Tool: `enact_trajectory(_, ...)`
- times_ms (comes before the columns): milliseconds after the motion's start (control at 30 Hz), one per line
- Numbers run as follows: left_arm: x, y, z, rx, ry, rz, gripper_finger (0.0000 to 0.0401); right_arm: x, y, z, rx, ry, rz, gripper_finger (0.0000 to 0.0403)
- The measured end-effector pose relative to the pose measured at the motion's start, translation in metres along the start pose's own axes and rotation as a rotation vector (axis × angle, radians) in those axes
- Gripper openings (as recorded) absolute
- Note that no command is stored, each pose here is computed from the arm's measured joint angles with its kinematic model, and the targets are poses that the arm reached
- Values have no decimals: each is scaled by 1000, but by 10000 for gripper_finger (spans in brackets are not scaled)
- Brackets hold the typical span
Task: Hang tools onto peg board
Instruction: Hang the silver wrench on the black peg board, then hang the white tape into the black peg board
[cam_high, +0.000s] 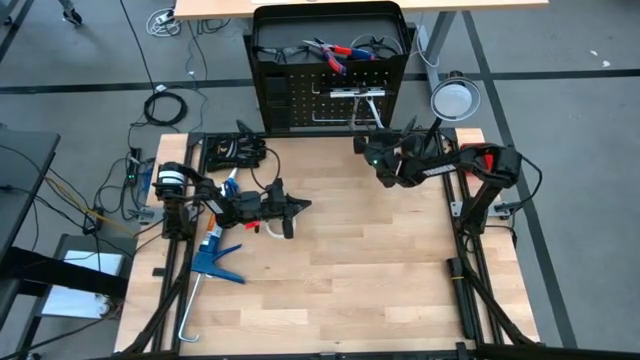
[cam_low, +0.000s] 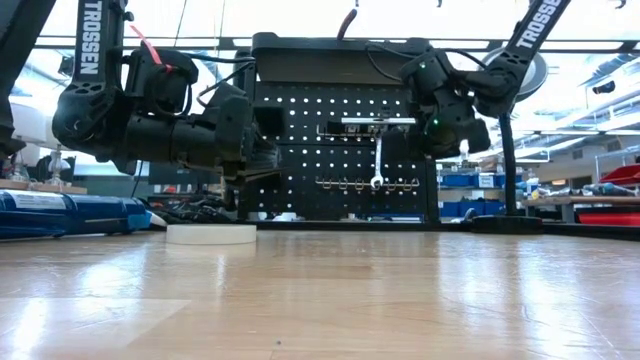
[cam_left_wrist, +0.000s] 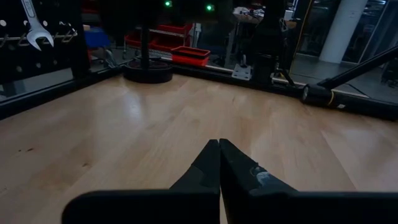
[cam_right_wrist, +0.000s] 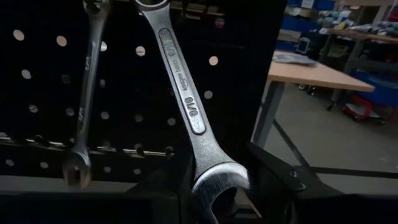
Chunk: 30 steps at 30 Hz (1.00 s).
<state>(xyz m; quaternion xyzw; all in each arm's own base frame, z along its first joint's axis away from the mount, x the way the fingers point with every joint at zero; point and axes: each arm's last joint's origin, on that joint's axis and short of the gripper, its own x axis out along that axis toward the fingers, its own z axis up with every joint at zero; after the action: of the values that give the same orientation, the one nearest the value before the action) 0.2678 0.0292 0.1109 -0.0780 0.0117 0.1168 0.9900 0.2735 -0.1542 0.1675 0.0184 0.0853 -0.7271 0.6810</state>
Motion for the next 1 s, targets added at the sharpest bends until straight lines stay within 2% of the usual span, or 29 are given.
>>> enact_trajectory(300, 0, 1, 0, 23, 0, 3, 0, 23, -7, 0, 1, 60, 108, 128)
enact_trajectory(367, 0, 1, 0, 23, 0, 3, 0, 23, -6, 0, -7, 68, 127, 156)
enact_trajectory(567, 0, 1, 0, 23, -2, 14, 0, 19, -6, -5, -45, 99, 138, 295)
enact_trajectory(667, 0, 1, 0, 11, 5, 15, 0, 18, -6, -9, -39, 133, 161, 339)
enact_trajectory(800, 0, 2, -1, -26, 12, 17, 0, 16, -5, -16, -35, 203, 229, 361)
enact_trajectory(1000, 0, 2, -2, -82, 23, 20, 0, 2, -1, -26, -111, 293, 333, 357)
